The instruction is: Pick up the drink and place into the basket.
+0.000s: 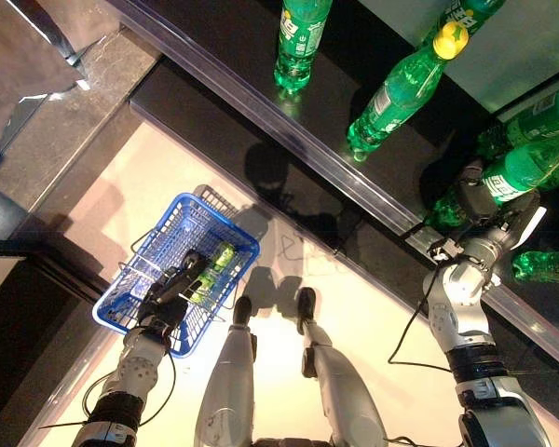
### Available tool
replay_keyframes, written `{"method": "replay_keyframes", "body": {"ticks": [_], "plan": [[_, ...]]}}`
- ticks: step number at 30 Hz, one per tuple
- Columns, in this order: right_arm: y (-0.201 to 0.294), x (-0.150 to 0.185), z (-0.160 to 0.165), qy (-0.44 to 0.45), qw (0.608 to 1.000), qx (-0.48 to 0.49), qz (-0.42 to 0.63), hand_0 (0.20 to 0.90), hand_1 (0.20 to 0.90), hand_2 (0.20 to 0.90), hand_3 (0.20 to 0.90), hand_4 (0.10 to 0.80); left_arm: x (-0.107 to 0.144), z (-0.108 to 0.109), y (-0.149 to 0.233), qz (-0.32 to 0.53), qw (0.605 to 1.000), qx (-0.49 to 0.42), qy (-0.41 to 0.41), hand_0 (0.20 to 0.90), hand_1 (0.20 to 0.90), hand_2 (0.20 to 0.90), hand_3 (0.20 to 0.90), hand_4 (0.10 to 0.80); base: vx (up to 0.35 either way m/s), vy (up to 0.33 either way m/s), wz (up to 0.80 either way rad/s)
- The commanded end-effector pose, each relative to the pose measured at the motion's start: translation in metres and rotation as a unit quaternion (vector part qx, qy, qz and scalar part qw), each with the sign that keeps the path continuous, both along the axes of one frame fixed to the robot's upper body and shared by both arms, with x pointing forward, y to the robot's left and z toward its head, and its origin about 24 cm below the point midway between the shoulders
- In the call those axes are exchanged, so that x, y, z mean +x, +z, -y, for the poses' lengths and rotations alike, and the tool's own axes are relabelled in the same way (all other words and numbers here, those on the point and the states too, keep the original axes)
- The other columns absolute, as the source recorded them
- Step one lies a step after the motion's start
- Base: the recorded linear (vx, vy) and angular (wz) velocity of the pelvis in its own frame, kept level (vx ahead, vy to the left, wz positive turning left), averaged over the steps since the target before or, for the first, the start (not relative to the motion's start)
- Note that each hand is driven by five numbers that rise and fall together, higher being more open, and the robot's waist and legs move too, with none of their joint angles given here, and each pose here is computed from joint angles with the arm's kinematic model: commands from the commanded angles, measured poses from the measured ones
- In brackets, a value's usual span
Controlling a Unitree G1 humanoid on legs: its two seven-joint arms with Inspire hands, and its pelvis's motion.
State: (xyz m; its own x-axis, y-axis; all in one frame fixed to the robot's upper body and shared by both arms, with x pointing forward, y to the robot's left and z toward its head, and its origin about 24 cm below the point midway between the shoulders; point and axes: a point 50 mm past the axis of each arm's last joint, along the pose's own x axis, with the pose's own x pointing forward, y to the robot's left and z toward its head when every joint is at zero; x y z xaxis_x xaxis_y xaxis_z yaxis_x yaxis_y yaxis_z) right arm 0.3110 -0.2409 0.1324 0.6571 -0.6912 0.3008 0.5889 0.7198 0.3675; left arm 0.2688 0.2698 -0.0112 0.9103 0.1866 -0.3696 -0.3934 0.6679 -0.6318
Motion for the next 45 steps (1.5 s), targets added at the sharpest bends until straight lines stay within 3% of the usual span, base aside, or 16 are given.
{"method": "replay_keyframes", "body": {"ticks": [1, 12, 23, 36, 45], "plan": [[0.082, -0.019, 0.023, -0.064, 0.974, -0.132, 0.17, 0.3, 0.3, 0.3, 0.2, 0.1, 0.023, -0.019, 0.077, 0.191, 0.98, 0.051, 0.011, 0.3, 0.3, 0.3, 0.2, 0.1, -0.053, 0.022, 0.03], [0.088, -0.045, 0.008, -0.024, 0.946, -0.246, 0.208, 0.3, 0.3, 0.3, 0.2, 0.1, 0.018, -0.026, 0.083, 0.221, 0.974, 0.032, 0.047, 0.3, 0.3, 0.3, 0.2, 0.1, -0.052, 0.013, 0.02], [0.091, -0.057, -0.002, 0.036, 0.932, -0.292, 0.21, 0.3, 0.3, 0.3, 0.2, 0.1, 0.014, -0.025, 0.076, 0.205, 0.977, 0.021, 0.058, 0.3, 0.3, 0.3, 0.2, 0.1, 0.012, -0.038, 0.1], [0.057, -0.062, -0.032, 0.188, 0.926, -0.297, 0.139, 0.3, 0.3, 0.3, 0.2, 0.1, 0.002, -0.009, 0.049, 0.16, 0.985, 0.021, 0.061, 0.3, 0.3, 0.3, 0.2, 0.1, 0.086, -0.008, 0.09], [0.024, -0.061, -0.066, 0.39, 0.868, -0.302, 0.051, 0.3, 0.3, 0.3, 0.2, 0.1, -0.008, 0.005, 0.046, 0.159, 0.987, 0.023, 0.029, 0.3, 0.3, 0.3, 0.2, 0.1, 0.078, 0.041, 0.12]]}}
